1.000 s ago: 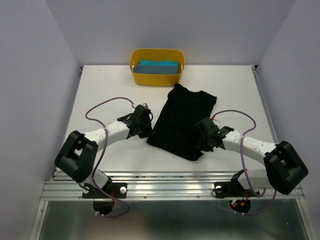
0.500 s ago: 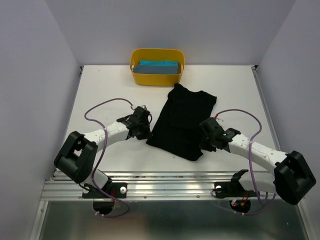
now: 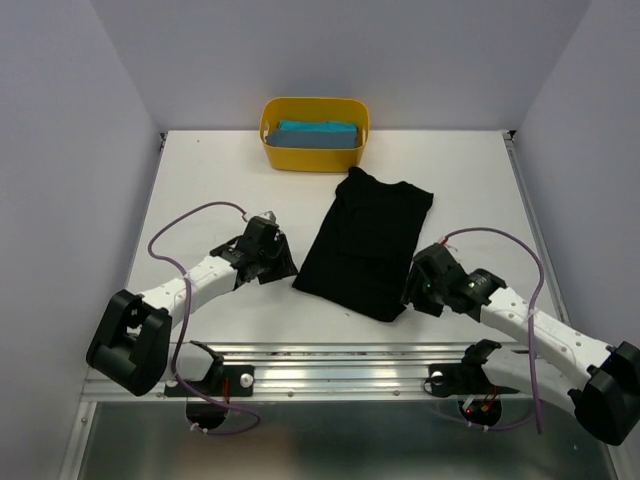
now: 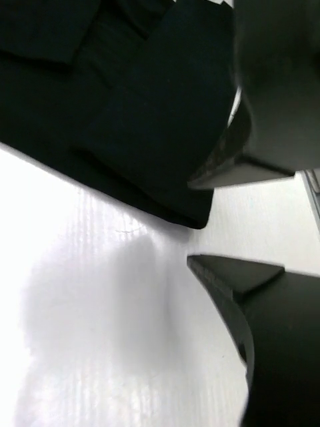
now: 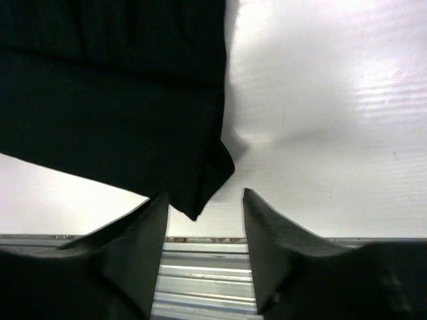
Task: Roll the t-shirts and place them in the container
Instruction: Roll the T-shirt to the center of the board.
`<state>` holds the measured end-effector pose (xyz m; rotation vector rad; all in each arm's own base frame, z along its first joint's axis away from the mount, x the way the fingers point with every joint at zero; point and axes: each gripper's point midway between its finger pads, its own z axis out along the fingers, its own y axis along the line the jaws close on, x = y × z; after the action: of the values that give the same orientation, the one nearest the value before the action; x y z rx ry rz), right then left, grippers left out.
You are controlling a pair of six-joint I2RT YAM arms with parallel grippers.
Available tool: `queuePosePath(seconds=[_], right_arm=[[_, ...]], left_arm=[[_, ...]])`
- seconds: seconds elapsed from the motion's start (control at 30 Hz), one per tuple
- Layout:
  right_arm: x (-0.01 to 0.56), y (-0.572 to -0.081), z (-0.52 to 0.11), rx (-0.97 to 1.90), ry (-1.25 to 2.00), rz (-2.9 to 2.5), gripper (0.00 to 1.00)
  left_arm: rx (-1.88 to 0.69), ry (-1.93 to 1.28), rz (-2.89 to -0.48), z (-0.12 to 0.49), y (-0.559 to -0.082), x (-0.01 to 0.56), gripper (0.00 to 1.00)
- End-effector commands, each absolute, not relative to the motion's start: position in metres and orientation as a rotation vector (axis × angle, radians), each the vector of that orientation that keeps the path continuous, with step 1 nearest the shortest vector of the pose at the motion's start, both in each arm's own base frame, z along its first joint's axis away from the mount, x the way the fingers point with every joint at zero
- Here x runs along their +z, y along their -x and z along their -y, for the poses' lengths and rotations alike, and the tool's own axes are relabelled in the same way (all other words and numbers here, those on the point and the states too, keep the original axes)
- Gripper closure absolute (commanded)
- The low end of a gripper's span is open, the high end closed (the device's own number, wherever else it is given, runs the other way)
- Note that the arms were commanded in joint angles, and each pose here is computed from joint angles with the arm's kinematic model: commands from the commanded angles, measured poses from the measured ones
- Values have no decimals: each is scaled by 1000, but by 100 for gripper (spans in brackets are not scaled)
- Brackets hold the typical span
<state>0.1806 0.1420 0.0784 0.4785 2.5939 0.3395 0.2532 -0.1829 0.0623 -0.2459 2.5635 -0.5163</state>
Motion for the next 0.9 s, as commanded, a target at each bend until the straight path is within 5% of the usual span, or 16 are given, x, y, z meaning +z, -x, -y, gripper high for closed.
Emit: queuePosePath(seconds=[0.0, 0.3, 0.63, 0.8, 0.87], right_arm=[[66, -160, -162, 537, -570, -2643, 41], [48, -149, -192, 834, -728, -2639, 40], [43, -151, -194, 850, -774, -2622, 52], [42, -155, -195, 846, -800, -2615, 74], [45, -157, -195, 850, -803, -2603, 80]], left_arm=[[-653, 221, -2580, 197, -244, 59, 39], [-637, 241, -2637, 196, -239, 30, 36], [-639, 262, -2670, 196, -232, 21, 61], [-640, 259, -2668, 196, -233, 24, 83], [-643, 259, -2664, 197, -234, 28, 100]])
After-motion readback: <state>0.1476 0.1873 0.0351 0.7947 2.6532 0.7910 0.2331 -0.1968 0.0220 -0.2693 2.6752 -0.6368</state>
